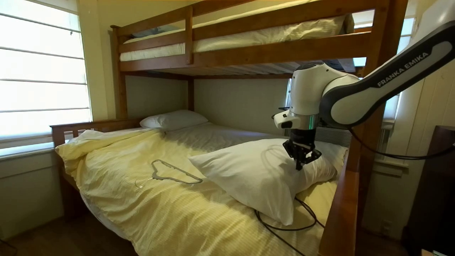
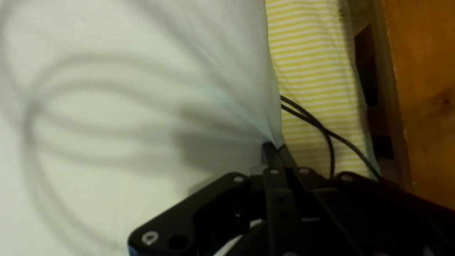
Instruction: Push the hanger off the pillow, then move the pillow forward
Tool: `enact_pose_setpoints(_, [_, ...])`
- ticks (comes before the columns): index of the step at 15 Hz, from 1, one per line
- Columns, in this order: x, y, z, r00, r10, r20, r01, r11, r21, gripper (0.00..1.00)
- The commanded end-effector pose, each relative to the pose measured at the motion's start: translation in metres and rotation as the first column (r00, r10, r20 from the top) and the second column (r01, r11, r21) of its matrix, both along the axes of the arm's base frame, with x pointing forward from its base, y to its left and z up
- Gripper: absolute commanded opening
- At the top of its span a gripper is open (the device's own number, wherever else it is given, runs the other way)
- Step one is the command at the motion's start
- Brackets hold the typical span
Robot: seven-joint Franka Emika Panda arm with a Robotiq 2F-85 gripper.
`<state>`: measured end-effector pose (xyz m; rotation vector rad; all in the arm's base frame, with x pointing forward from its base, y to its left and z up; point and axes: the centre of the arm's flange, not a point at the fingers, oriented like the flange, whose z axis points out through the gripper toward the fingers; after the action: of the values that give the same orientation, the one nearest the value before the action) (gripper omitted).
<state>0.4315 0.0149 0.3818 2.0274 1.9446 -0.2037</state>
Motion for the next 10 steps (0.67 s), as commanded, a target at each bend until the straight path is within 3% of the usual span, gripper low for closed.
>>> enact_pose_setpoints(1, [-0.029, 0.021, 0.022, 0.985, 0.023, -0.170, -0.039, 0.995, -0.094, 0.00])
enact_pose_setpoints(4, [-0.054, 0.025, 0.031, 0.949, 0.037, -0.313, -0.080, 0.989, -0.126, 0.00])
enact_pose_setpoints(8, [-0.070, 0.013, 0.035, 0.894, -0.003, -0.448, -0.084, 0.981, -0.175, 0.00])
enact_pose_setpoints(9, [-0.068, 0.012, 0.032, 0.895, 0.000, -0.447, -0.089, 0.980, -0.178, 0.26])
enact_pose_setpoints(10, [-0.066, 0.012, 0.034, 0.900, -0.004, -0.435, -0.086, 0.979, -0.187, 0.28])
